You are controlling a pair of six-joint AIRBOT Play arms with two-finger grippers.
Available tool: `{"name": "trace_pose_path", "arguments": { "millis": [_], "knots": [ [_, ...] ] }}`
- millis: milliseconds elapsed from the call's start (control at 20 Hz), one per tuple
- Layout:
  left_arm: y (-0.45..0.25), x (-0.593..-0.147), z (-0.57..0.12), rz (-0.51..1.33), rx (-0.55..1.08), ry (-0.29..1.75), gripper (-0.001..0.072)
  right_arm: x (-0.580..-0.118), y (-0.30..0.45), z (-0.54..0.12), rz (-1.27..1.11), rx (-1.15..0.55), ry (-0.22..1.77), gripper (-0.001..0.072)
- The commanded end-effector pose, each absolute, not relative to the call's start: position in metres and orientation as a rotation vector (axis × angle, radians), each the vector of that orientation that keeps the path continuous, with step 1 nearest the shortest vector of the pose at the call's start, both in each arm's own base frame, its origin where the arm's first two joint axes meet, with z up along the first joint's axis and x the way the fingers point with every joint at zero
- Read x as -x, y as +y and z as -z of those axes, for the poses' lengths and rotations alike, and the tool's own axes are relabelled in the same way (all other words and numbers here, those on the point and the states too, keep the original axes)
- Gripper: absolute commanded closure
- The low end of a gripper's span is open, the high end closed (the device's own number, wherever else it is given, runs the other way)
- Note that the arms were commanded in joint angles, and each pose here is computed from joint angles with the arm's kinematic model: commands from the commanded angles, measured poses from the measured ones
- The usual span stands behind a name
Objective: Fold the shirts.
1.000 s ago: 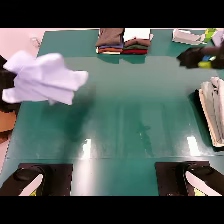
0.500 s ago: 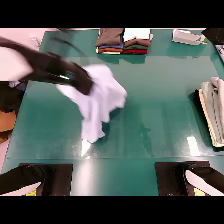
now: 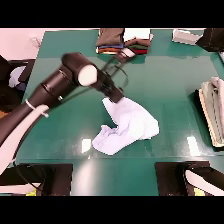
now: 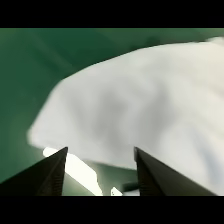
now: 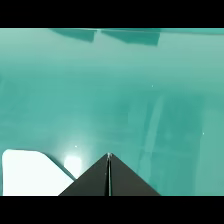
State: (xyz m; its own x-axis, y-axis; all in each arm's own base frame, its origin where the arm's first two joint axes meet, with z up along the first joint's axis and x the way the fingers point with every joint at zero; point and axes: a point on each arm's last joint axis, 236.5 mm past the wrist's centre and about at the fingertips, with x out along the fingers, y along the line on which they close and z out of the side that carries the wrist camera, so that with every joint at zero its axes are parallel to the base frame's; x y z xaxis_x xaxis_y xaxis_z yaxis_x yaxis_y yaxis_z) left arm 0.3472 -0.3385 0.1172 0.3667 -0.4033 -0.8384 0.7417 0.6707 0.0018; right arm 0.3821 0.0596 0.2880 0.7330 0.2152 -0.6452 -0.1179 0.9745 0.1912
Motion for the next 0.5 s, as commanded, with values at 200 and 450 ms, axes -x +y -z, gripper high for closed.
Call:
{"name": "trace_pose_path", "arguments": {
  "millis": [200,450],
  "knots": [
    [-0.246,-0.420,-0.046,0.503,-0.269,1.165,0.0201,-0.381,0.060,-0.284,-0.184,-0.140,0.744,0.0696],
    [-0.278,-0.411,0.028,0.586,-0.187,1.324,0.0200,-0.380,0.060,-0.283,-0.184,-0.139,0.750,0.0696]
  ]
}}
